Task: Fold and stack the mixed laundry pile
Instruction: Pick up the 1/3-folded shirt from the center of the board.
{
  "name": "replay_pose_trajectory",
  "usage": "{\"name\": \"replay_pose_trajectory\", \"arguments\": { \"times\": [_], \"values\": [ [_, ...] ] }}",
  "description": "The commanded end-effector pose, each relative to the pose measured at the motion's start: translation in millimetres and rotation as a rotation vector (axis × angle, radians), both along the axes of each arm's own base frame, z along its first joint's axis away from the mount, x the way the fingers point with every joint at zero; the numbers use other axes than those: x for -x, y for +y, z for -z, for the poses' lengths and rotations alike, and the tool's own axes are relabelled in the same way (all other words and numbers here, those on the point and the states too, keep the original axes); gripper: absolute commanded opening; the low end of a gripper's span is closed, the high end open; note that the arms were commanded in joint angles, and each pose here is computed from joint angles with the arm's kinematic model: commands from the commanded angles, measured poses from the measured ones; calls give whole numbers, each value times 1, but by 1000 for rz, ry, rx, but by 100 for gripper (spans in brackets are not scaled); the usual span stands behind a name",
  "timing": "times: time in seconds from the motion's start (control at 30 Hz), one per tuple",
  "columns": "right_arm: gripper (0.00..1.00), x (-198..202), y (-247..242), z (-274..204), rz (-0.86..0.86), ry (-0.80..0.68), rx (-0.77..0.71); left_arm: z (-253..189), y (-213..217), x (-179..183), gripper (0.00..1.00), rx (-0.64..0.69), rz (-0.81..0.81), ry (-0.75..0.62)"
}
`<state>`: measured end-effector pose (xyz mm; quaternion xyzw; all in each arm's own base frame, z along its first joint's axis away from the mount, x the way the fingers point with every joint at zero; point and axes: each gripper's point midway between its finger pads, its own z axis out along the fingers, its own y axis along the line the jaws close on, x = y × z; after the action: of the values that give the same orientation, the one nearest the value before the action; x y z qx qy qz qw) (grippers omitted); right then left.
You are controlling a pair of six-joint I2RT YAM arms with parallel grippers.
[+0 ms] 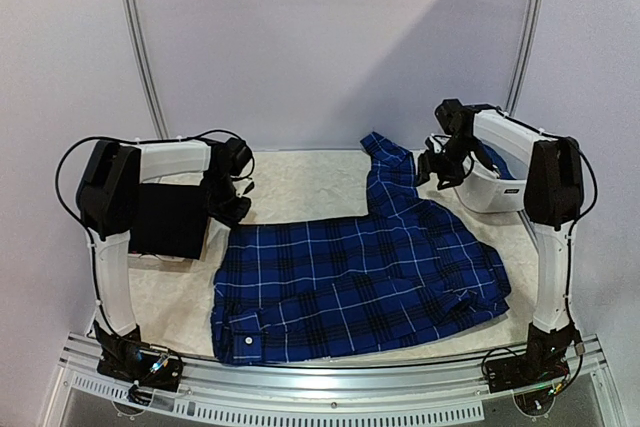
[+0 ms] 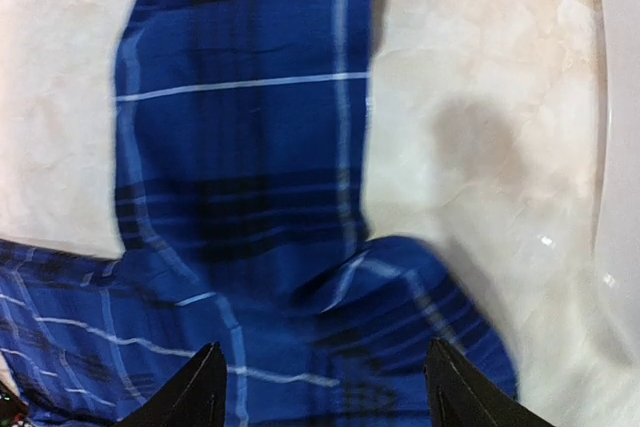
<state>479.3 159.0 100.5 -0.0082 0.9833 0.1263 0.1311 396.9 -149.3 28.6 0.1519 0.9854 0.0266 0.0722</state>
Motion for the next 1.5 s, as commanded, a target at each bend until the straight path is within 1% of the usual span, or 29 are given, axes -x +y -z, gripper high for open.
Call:
{"name": "replay_pose_trajectory", "arguments": {
  "times": [0.0, 0.13, 0.33, 0.43, 0.5, 0.67, 0.77, 0.83, 0.9, 1.03, 1.17, 1.27, 1.37, 1.47],
  "values": [
    [68, -14, -21, 29, -56, 38, 54, -3, 6, -8, 0, -8, -26, 2],
    [68, -20, -27, 56, -119, 64, 115, 1, 5, -13, 0, -14, -25, 16],
    [67, -28, -32, 81, -147, 76, 165, 3, 12, -21, 0, -49, -20, 30],
    [65, -27, -30, 94, -154, 95, 162, 3, 21, -23, 0, -68, -33, 32],
    [62, -26, -28, 100, -158, 106, 146, 3, 27, -24, 0, -72, -45, 36],
    [52, -20, -11, 107, -194, 134, 49, 5, 38, -23, 0, -78, -49, 51],
    [46, -22, -6, 109, -202, 126, 23, 6, 37, -23, 0, -72, -40, 57],
    [44, -24, -2, 109, -205, 120, -1, 8, 36, -24, 0, -69, -37, 61],
    [44, -25, 5, 107, -214, 112, -39, 9, 35, -25, 0, -63, -36, 65],
    [51, -30, 20, 97, -218, 86, -132, 9, 33, -30, 0, -59, -34, 66],
    [54, -33, 31, 89, -222, 60, -230, 10, 30, -31, 0, -50, -32, 72],
    [56, -27, 36, 83, -227, 62, -304, 10, 29, -32, 0, -44, -32, 75],
    [56, -18, 38, 85, -257, 80, -326, 10, 28, -32, 0, -41, -32, 75],
    [51, -14, 40, 92, -270, 99, -345, 11, 28, -31, 0, -39, -34, 78]
  ]
}}
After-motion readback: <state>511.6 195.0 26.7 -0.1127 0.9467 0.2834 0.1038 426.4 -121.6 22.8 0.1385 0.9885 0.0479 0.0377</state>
